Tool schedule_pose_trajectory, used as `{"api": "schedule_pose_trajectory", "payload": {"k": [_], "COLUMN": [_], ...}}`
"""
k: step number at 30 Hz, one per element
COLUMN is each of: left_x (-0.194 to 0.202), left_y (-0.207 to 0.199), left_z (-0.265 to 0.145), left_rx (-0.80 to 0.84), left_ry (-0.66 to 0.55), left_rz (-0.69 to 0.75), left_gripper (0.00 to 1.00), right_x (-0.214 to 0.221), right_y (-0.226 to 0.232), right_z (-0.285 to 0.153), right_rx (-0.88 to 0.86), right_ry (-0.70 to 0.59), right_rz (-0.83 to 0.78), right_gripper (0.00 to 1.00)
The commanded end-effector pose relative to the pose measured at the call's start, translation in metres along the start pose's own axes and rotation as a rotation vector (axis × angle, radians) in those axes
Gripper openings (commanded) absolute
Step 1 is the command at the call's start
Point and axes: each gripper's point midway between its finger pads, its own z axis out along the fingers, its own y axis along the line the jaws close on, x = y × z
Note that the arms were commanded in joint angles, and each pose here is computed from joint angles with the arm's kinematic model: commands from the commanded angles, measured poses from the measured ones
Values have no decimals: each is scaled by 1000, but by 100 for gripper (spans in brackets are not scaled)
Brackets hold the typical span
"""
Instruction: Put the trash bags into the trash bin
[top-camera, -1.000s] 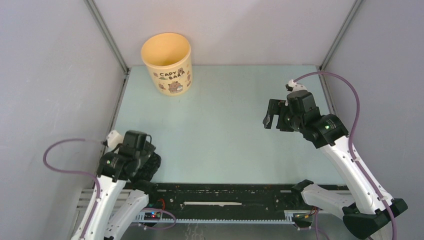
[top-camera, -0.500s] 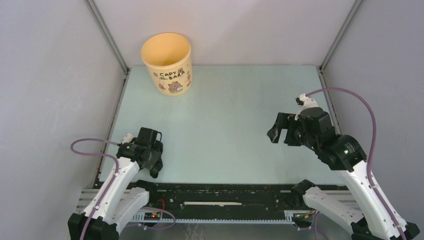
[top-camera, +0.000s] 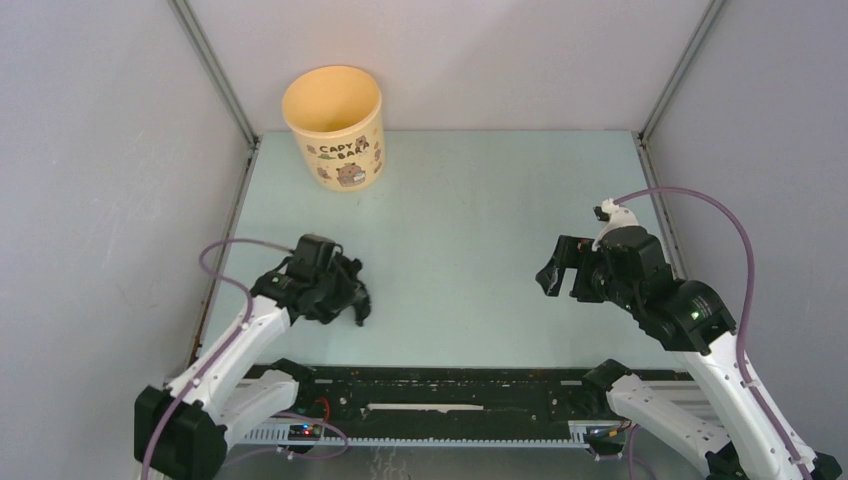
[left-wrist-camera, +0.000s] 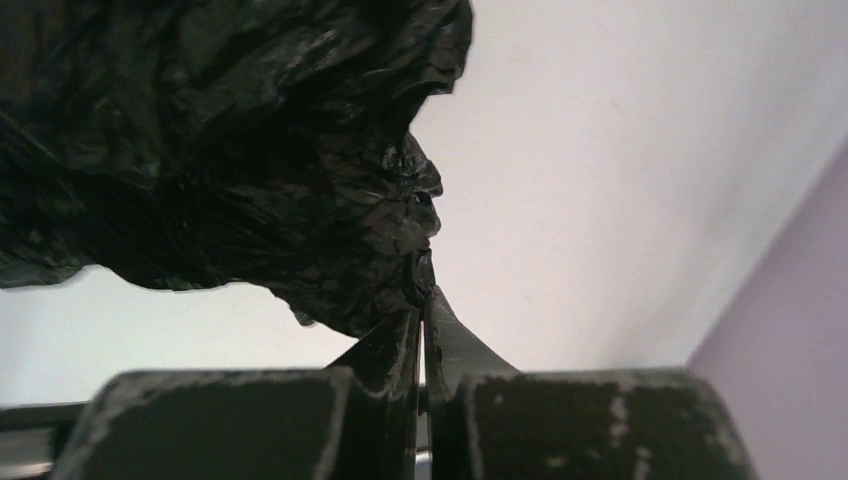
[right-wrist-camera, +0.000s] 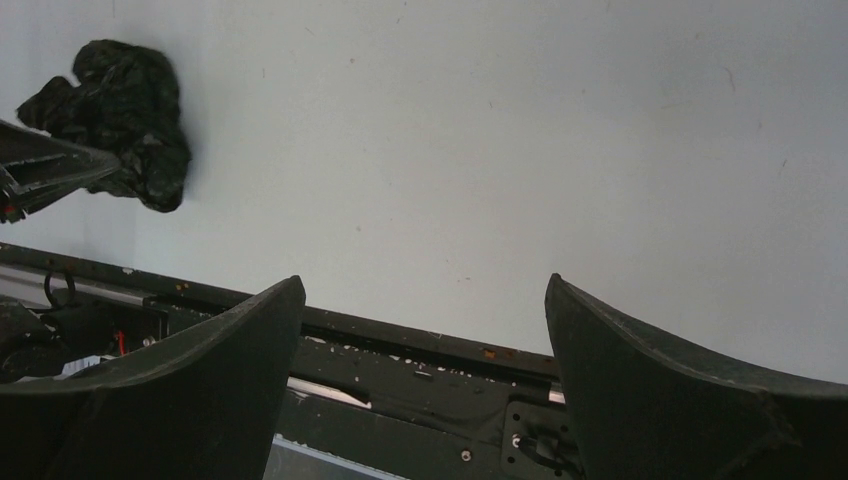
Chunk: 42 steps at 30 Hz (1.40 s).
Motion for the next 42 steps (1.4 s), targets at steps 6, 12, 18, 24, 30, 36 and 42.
{"api": "schedule_pose_trajectory", "payload": {"k": [6, 12, 18, 24, 30, 36, 42], "left_x": [52, 61, 79, 91, 98, 105, 104], "left_y": [-178, -186, -140, -96, -58, -46, -41], "left_z": [-19, -17, 4, 34, 42, 42, 38], "left_rx": [454, 413, 295, 161, 83, 71, 67], "left_ry": [228, 370, 473, 528, 543, 583, 588], "left_rz": [441, 625, 621, 591, 609, 627, 657], "left_gripper": [2, 0, 0, 0, 0, 0, 1], "right_x": [-1, -9, 13, 35, 47, 56, 76], "right_y": [11, 26, 37, 41, 51, 52, 57], "right_z": [36, 64, 85, 103, 129, 169, 201], "right_rx": [-13, -115, -289, -381, -437, -434, -430], "right_ry": [72, 142, 303, 366, 453, 514, 609], "right_rz": [-68, -39, 102, 181, 198, 230, 215], "right_gripper": [100, 100, 89, 82, 67, 59, 60]}}
